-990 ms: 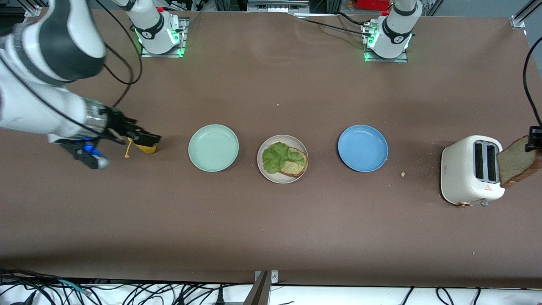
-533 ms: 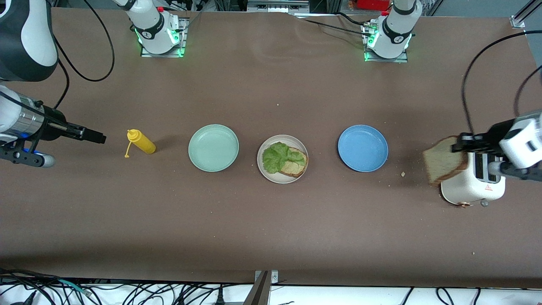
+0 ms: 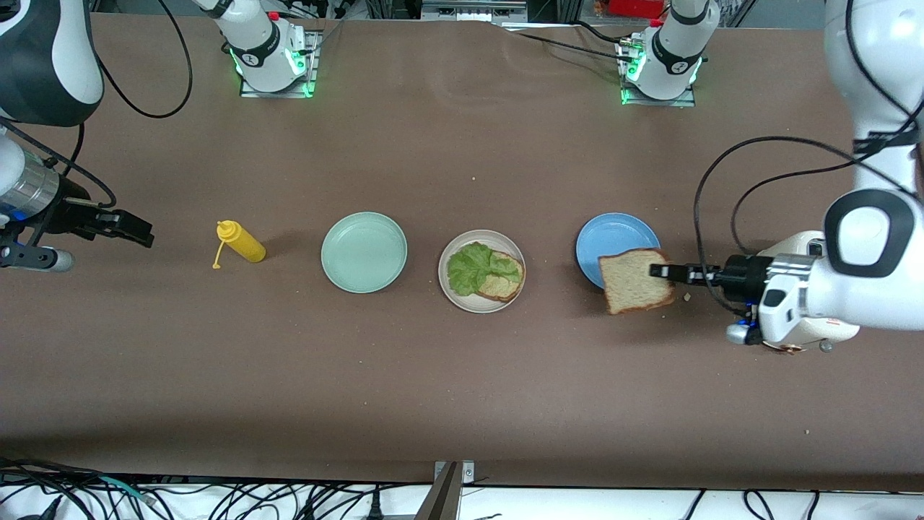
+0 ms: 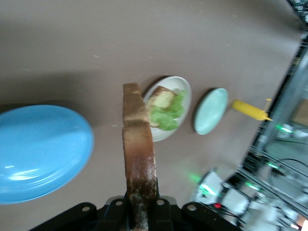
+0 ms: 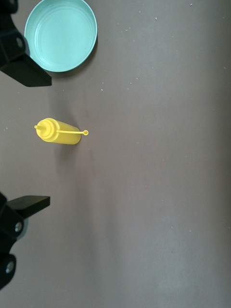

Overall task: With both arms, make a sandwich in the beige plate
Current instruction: 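Carry the toast over the beige plate and lower it onto the lettuce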

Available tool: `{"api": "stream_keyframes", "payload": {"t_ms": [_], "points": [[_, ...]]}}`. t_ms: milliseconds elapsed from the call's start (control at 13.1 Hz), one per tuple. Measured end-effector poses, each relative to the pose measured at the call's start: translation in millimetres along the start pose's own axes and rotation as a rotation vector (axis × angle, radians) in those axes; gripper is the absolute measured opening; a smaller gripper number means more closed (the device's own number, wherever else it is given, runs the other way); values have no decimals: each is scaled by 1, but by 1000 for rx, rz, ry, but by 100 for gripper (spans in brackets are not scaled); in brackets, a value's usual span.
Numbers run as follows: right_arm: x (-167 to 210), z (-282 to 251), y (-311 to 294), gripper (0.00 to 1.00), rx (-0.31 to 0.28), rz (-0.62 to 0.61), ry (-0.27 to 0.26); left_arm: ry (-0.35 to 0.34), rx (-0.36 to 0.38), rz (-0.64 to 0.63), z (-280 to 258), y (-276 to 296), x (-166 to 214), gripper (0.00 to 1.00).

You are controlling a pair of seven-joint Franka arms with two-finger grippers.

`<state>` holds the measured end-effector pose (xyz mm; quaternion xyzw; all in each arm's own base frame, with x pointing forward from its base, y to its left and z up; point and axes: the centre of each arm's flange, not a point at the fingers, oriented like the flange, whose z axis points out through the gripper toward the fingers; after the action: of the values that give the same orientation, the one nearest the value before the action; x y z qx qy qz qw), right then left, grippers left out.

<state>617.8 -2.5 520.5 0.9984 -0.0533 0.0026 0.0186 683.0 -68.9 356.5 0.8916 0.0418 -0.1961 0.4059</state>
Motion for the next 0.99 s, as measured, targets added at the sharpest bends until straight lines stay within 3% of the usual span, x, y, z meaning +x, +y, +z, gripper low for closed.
{"api": "stream_keyframes", "payload": {"t_ms": [152,457,762,990], "points": [[0,0,-1,100,0,-2,-1,-37,-82,25,28,3,10,11],[0,1,-1,100,0,-2,1,-6,-143,295,89,-17,14,11],[0,0,-1,100,1,21,5,14,-167,328,175,3,-15,11],[0,0,-3,100,1,27,7,13,-177,320,206,22,-38,11]]}}
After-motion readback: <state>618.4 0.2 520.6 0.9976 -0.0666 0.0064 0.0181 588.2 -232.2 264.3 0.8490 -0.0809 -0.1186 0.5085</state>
